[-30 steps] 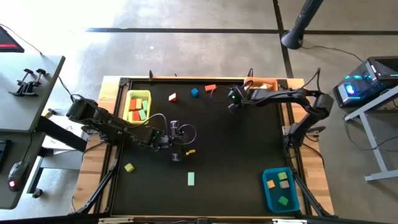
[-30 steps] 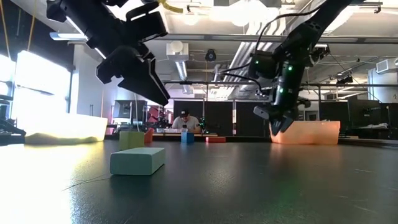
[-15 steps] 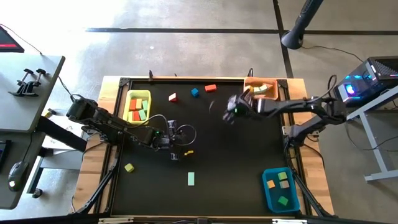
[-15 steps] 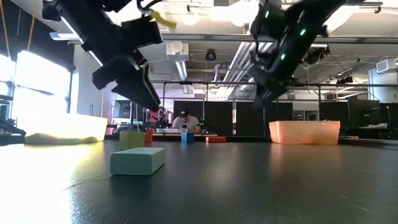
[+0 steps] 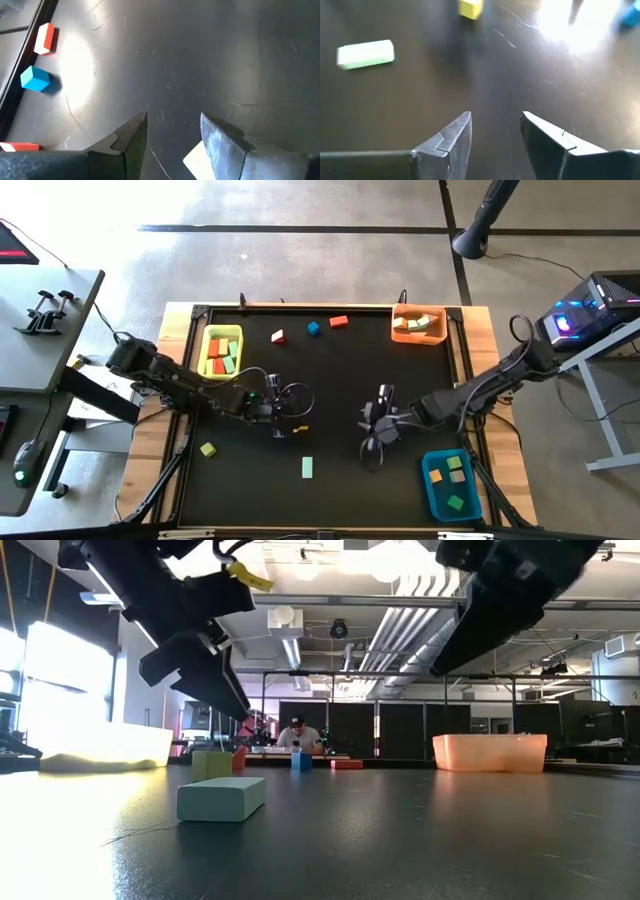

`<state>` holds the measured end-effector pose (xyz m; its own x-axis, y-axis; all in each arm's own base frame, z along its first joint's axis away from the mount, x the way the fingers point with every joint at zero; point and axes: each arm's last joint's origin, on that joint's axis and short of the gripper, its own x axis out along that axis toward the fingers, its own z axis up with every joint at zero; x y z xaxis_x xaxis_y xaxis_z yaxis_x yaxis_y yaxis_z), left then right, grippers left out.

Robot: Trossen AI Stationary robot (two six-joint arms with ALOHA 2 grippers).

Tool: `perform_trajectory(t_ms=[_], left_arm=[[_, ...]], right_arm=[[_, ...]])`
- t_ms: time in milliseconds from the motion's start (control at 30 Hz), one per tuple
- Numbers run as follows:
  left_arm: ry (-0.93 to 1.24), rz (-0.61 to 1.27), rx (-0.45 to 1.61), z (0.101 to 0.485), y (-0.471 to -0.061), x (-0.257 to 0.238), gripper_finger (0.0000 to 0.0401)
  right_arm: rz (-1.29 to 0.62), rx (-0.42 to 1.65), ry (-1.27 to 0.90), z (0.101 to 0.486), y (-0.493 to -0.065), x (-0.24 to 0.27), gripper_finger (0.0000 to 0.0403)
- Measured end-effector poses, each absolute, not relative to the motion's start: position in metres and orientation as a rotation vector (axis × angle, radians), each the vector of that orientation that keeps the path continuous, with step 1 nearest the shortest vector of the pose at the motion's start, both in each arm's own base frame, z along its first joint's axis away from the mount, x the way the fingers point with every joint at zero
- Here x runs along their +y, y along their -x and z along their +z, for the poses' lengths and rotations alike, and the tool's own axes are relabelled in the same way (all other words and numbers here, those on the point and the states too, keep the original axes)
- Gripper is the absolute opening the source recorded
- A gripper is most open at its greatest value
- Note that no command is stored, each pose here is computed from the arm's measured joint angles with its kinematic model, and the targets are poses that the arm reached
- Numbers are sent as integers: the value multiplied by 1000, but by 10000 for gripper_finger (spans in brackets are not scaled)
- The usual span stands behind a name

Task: Sort blocks by size
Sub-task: Put the yellow square block into the blue bin

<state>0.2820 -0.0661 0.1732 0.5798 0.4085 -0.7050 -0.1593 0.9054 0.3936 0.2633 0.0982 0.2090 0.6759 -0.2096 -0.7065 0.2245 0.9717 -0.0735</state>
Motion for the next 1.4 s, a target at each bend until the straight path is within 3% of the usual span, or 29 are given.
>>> perform_trajectory(t_ms=[367,500,667,900,1100,1400], left_arm=[[-299,360,955,185,-254,-82,172],[-280,374,931,187,-239,-92,172],[52,565,753,162,-226,-84,175],[284,456,568,130,-215,-81,198],[178,400,508,116,-216,-79,224],[107,501,553,86,-234,-76,224]], right_arm=[[-318,649,-68,193,-294,95,169],[-285,591,-67,175,-317,92,191],[-261,446,-120,166,-342,78,231],[-268,487,-153,162,-344,66,245],[-266,495,-147,161,-344,66,245],[-262,497,-129,161,-344,66,245]])
